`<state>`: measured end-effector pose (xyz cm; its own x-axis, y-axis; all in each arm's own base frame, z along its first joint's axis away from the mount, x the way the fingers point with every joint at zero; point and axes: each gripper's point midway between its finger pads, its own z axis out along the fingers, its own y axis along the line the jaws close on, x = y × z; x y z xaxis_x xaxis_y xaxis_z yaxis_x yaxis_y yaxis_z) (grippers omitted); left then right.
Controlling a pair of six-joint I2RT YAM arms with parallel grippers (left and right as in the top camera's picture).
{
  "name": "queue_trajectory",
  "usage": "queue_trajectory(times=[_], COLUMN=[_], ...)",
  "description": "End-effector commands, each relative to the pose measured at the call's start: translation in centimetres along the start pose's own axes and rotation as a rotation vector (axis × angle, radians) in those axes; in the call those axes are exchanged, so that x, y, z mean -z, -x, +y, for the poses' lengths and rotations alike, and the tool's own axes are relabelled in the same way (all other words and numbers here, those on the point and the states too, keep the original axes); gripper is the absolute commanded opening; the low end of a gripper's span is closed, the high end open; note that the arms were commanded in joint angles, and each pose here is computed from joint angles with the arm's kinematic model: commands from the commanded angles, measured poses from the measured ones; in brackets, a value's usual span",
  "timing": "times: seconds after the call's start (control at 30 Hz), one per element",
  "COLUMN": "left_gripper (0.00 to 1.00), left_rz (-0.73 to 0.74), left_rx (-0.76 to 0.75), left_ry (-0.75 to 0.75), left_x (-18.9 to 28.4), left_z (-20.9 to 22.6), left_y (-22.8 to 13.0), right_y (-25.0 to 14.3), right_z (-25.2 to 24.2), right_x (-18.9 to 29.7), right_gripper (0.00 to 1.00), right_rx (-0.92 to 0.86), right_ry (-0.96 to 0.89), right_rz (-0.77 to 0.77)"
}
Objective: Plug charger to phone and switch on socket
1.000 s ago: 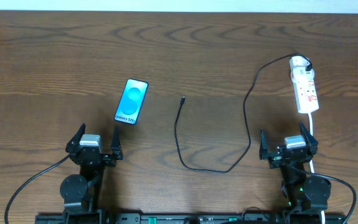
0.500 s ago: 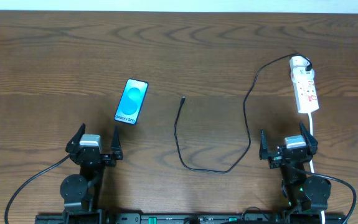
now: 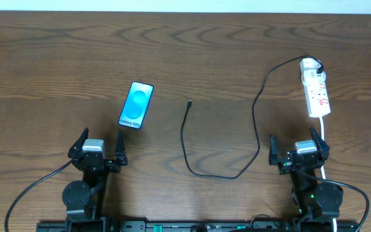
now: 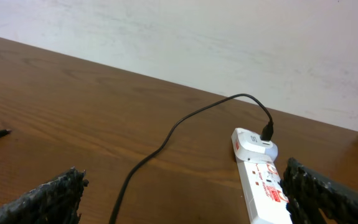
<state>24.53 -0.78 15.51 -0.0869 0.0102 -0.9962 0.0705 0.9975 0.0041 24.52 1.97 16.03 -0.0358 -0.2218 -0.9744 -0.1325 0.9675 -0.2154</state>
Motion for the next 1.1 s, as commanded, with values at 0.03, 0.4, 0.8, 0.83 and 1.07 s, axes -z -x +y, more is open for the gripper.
queue_trajectory(times=[0.03,0.4,0.8,0.83,1.07], left_gripper=[0.87,0.88,0.87,0.88,0.87], left_rz=[0.049,0.066,0.094,0.099,0.128], left_rx=[0.01,0.013,0.017,0.019,-0.002], left_ry=[-0.015,-0.013,-0.056,-0.063,-0.098], left_x=[0.0,-0.1,-0.3,-0.3,-1.0], left_z=[-0.3,-0.2,-0.9,-1.0,-1.5], left_y=[-1.4,-1.6,-0.3,-0.2,2.6], right_y=[-0.1,-0.1,-0.1,-0.1,-0.1], right_z=[0.0,0.0,0.0,0.0,0.0], right_x=[0.0,0.0,0.0,0.0,0.0], right_gripper=[0.99,0.99,0.99,0.99,0.99], right_rx=[-0.012,-0.012,-0.012,-0.012,-0.012], right_ry=[-0.002,-0.001,-0.002,-0.001,-0.001], right_rz=[0.0,0.0,0.0,0.0,0.0])
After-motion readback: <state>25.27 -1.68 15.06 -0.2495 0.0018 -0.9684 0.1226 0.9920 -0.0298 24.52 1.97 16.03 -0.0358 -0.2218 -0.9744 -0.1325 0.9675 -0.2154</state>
